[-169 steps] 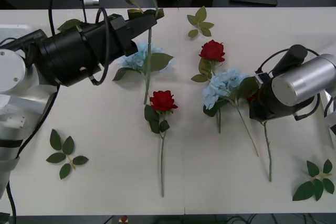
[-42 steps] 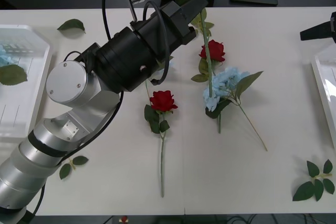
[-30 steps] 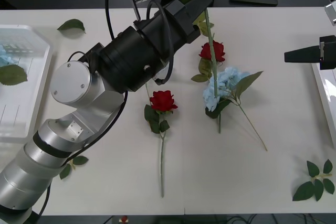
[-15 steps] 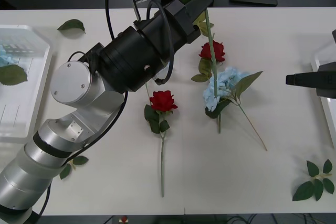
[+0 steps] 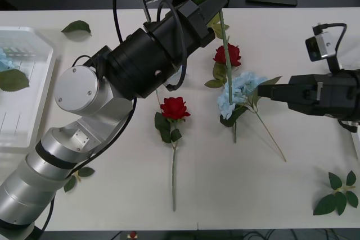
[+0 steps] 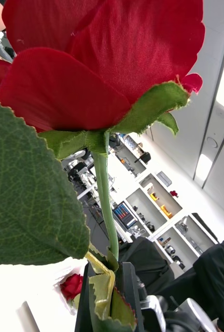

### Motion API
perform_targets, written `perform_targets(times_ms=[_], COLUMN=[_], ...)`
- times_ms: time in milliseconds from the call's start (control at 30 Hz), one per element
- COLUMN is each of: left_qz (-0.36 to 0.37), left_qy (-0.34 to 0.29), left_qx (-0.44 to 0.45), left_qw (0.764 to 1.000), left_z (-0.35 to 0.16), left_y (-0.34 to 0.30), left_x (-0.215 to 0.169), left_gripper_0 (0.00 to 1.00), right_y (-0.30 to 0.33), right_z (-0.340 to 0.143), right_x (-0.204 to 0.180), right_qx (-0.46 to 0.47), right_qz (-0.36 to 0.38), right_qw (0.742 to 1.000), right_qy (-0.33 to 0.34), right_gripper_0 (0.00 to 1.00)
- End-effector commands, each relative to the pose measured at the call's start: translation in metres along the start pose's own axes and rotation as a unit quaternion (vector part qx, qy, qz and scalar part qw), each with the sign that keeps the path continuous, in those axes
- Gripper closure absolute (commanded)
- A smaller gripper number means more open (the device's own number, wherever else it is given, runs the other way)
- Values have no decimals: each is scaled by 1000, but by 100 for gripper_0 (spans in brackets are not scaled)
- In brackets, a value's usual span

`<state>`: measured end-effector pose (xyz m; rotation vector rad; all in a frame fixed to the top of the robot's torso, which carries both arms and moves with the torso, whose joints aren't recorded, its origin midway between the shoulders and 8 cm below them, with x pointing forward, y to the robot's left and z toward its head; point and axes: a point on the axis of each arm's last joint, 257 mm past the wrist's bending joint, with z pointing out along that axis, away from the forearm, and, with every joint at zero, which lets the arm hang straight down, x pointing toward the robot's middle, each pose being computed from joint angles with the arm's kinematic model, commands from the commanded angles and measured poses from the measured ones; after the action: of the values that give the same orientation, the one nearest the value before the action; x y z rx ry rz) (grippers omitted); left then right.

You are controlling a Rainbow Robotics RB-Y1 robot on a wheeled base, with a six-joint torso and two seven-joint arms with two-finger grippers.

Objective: Place the red flowers into the right box and the blue flowers into the left box. If a person shows an open palm, hand one flower to the person first, then continue sorting.

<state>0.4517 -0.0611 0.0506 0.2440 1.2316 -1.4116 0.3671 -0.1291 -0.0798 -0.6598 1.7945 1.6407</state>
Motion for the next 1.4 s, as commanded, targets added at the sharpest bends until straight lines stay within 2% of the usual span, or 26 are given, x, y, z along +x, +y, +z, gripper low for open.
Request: perform_targets(times_ms=[33, 267, 333, 400, 533, 667, 733, 967, 1000, 1033, 1067, 1100, 1133, 1400], left_qz=[19, 19, 19, 19, 18, 19, 19, 20, 20, 22, 22, 23, 24, 44], left_qy=[-7, -8, -8, -7, -8, -8, -9, -8, -8, -8, -8, -7, -6, 32], left_qx=[16, 16, 15, 16, 17, 17, 17, 16, 15, 14, 14, 14, 13, 17], left_qw=[1000, 1000, 1000, 1000, 1000, 1000, 1000, 1000, 1000, 1000, 1000, 1000, 1000, 998], left_z=[7, 8, 7, 7, 8, 8, 8, 8, 7, 7, 7, 6, 6, -7], left_y=[-16, -16, -15, -16, -16, -17, -16, -16, -15, -15, -14, -14, -14, -6], left_x=[-6, -7, -7, -6, -6, -6, -7, -6, -5, -5, -5, -5, -5, 5], left_gripper_0=[100, 100, 100, 100, 100, 100, 100, 98, 76, 43, 30, 13, 0, 0], right_y=[22, 17, 12, 9, 3, -1, -2, -3, -3, -3, -4, -4, -5, -10], right_z=[42, 78, 80, 81, 80, 79, 79, 77, 77, 77, 77, 77, 77, 73], right_x=[-12, -22, -24, -27, -28, -28, -27, -29, -29, -29, -29, -30, -29, -28], right_qx=[-40, -30, -21, -14, -1, 7, 9, 14, 15, 15, 16, 17, 19, 30], right_qz=[-55, -87, -88, -87, -89, -87, -85, -85, -86, -86, -87, -87, -87, -90], right_qw=[998, 996, 996, 996, 996, 996, 996, 996, 996, 996, 996, 996, 996, 995], right_qy=[10, 17, 16, 11, 13, 17, 18, 20, 21, 22, 21, 21, 23, 29], right_gripper_0=[0, 0, 8, 27, 55, 89, 100, 100, 100, 100, 100, 100, 100, 100])
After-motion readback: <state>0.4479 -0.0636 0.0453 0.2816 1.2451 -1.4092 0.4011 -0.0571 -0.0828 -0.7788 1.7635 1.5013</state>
